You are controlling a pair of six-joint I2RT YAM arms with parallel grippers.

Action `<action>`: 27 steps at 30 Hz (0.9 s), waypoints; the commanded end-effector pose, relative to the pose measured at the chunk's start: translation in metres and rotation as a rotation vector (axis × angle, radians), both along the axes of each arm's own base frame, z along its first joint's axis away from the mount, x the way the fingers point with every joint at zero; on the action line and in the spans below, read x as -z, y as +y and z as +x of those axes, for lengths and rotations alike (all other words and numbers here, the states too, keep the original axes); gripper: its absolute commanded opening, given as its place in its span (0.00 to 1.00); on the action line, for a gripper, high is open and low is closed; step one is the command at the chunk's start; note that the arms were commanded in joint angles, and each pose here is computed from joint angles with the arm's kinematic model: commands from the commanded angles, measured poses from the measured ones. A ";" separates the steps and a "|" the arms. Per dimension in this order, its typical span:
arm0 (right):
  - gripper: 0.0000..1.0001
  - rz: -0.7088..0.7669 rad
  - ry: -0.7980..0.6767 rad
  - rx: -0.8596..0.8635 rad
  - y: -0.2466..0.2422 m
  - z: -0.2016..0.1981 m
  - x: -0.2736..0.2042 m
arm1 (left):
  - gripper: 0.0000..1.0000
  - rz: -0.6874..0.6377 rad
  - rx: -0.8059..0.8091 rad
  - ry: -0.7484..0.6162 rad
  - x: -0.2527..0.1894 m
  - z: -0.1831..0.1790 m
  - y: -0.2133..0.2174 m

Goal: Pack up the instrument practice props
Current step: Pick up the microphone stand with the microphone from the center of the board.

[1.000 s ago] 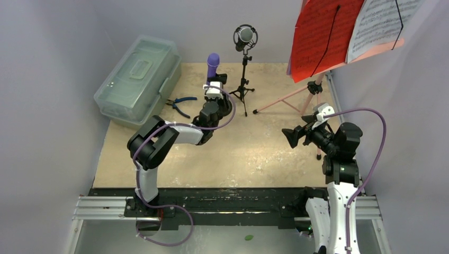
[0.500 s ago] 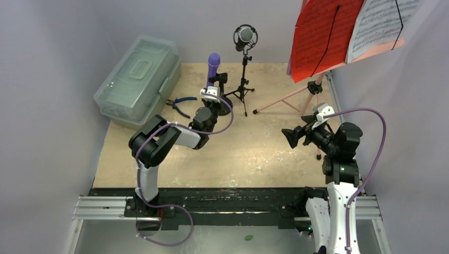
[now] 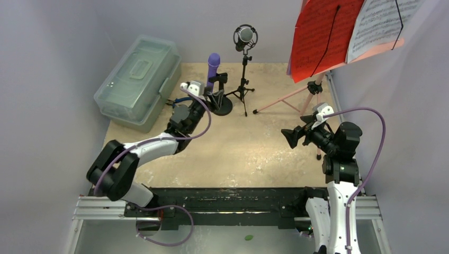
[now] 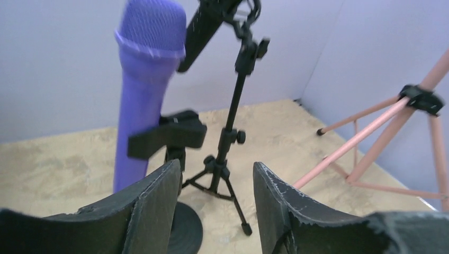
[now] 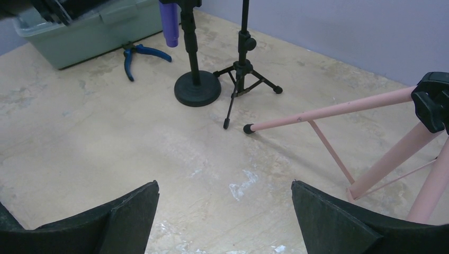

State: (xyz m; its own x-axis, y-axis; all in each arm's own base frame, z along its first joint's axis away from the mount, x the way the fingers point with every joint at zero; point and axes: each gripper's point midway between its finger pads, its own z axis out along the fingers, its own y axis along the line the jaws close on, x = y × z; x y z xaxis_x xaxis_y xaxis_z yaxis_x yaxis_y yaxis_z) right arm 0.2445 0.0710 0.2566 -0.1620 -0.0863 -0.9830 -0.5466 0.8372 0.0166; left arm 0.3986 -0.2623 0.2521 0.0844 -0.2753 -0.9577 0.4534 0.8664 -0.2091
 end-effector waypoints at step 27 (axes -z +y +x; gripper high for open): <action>0.99 0.000 -0.001 -0.024 0.003 0.000 -0.002 | 0.73 0.354 0.160 -0.182 -0.051 0.093 0.015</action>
